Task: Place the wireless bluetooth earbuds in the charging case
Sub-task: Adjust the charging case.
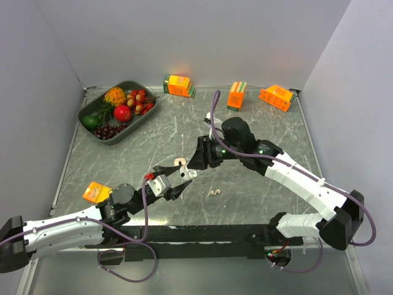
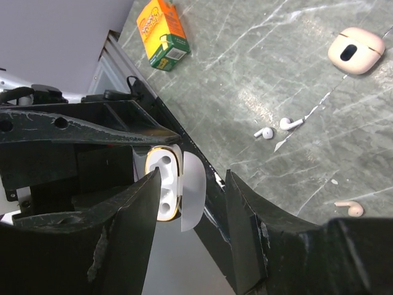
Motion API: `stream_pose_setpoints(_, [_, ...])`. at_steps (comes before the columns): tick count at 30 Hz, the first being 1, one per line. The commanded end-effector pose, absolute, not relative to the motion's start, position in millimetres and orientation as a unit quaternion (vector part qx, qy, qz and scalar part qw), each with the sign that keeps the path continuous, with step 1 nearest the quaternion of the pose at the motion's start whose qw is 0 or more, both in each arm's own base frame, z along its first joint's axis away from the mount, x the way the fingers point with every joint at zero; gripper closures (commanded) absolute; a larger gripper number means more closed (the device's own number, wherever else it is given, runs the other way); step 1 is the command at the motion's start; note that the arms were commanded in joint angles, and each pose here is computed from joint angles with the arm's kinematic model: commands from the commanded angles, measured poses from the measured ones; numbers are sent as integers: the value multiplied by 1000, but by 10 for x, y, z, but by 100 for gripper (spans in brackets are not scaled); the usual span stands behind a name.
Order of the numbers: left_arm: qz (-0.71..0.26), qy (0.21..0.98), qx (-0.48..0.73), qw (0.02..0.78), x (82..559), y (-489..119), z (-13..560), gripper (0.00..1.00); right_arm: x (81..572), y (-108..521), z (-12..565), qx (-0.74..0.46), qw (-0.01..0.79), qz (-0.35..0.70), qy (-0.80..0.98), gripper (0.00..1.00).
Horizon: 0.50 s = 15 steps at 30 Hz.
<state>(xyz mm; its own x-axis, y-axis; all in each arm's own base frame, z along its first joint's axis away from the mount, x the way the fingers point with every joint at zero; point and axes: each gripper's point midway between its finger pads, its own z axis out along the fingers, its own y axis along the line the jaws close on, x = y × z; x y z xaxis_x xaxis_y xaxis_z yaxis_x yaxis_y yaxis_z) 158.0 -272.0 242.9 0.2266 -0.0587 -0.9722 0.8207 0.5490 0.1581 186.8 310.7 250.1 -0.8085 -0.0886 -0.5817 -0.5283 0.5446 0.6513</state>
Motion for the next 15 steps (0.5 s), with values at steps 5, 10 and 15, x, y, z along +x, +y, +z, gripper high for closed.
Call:
stream_pose_setpoints(5, [-335, 510, 327, 722, 1566, -2713, 2721, 99, 1849, 3144, 2482, -188, 245, 454, 836, 53])
stream_pose_setpoints(10, [-335, 508, 327, 723, 1566, -2718, 2739, 99, 1835, 3134, 2479, -189, 246, 456, 834, 65])
stream_pose_setpoints(15, [-339, 511, 327, 719, 1558, -2724, 2720, 99, 1816, 3112, 2553, -198, 259, 458, 827, 83])
